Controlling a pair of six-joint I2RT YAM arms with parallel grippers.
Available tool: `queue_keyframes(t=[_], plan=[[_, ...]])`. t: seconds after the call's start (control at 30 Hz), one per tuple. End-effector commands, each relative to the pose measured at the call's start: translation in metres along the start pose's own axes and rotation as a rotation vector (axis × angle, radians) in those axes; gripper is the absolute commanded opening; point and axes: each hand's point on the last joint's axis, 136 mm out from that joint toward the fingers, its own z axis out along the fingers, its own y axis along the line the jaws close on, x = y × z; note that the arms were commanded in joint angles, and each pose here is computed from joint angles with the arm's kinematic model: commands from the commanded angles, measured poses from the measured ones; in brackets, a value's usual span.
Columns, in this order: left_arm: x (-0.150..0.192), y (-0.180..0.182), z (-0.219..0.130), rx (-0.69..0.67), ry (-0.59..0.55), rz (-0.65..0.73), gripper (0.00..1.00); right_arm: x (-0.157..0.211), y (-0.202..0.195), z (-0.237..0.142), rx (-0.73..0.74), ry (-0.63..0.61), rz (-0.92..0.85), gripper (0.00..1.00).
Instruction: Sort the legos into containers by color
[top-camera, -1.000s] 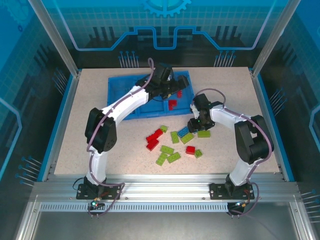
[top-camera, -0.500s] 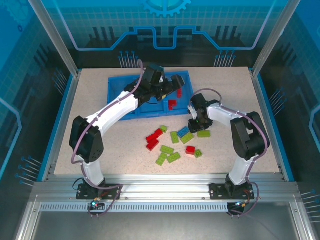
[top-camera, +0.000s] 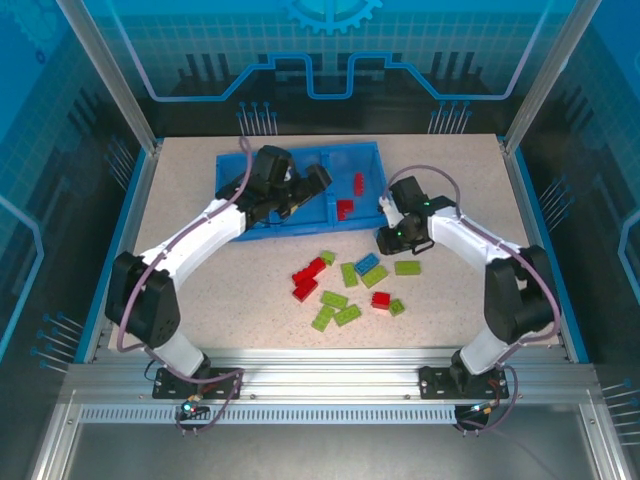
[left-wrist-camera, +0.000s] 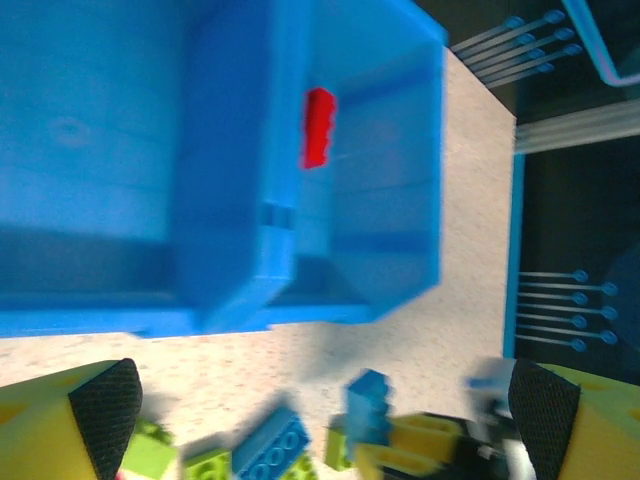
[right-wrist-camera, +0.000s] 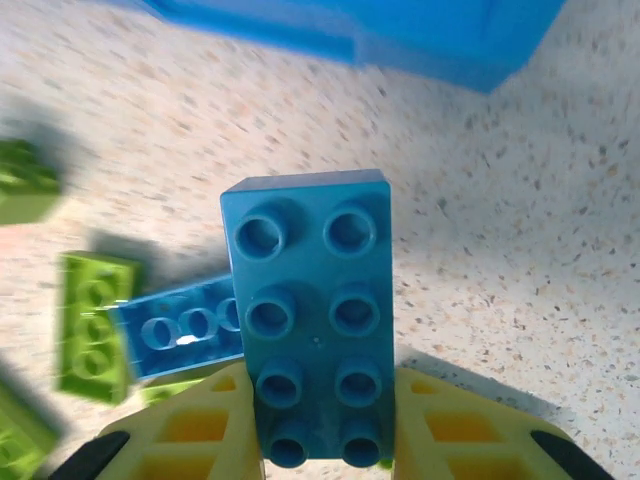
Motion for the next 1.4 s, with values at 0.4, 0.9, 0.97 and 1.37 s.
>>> queue_keyframes(t=[0.4,0.9,0.97,1.37], plan=[[-0.029,0.158,-0.079,-0.341,-0.214,-0.159,0.99,-0.131,0.2,-0.075,-0.643,-0.3,-0.092,0.27],[0.016,0.25,-0.086,-0.507,-0.15,-0.301,0.99,-0.208,0.28,0.024,-0.701,-0.139,0.048,0.29],[0.017,0.25,-0.086,-0.504,-0.148,-0.304,0.99,-0.214,0.278,0.034,-0.687,-0.137,0.085,0.3],[0.024,0.235,-0.078,-0.427,-0.101,-0.252,0.99,-0.222,0.286,0.042,-0.744,-0.14,0.113,0.82]])
